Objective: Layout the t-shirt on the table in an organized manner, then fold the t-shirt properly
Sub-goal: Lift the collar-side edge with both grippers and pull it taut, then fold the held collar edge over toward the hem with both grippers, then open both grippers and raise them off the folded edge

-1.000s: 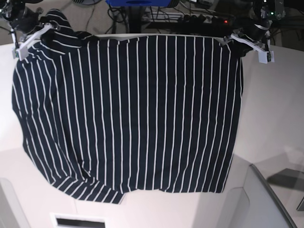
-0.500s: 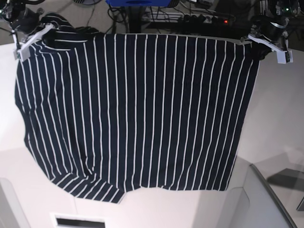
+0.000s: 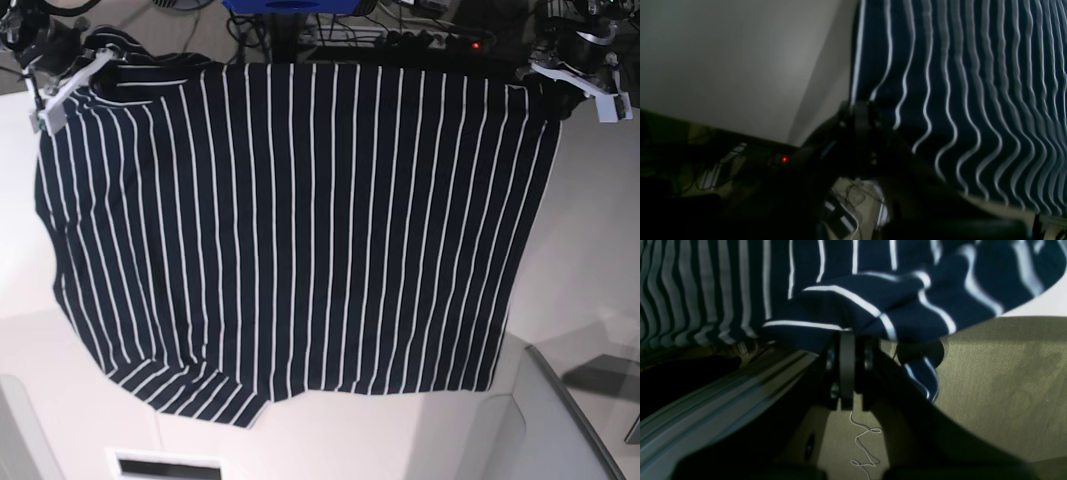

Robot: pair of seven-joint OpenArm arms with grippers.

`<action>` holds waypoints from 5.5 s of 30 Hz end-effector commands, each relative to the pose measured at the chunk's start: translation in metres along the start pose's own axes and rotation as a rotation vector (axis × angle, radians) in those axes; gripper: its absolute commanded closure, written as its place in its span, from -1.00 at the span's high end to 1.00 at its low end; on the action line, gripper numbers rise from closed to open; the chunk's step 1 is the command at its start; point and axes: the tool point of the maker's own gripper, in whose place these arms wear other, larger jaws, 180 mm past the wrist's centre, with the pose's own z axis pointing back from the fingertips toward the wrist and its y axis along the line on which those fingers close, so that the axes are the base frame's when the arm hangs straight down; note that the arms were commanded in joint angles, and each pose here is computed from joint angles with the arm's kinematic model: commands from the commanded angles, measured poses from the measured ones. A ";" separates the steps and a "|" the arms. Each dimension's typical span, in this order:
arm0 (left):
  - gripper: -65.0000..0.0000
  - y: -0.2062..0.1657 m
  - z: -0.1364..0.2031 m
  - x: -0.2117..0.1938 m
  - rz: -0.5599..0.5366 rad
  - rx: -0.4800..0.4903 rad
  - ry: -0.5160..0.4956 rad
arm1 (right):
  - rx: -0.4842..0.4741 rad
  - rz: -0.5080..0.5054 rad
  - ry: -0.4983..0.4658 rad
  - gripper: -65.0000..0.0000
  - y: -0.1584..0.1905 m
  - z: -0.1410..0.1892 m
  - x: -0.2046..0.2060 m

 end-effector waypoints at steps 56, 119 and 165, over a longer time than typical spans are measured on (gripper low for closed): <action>-1.00 -0.022 -0.108 0.078 -0.006 0.068 0.027 | -0.001 0.131 -0.062 -1.00 -0.003 -0.051 0.215; 0.86 -0.010 -0.159 0.107 -0.085 0.129 -0.043 | -0.141 0.144 -0.333 0.03 0.021 -0.070 0.292; -0.05 0.000 -0.111 0.034 0.157 0.058 -0.059 | -0.019 -0.280 -0.352 0.03 -0.042 -0.018 0.118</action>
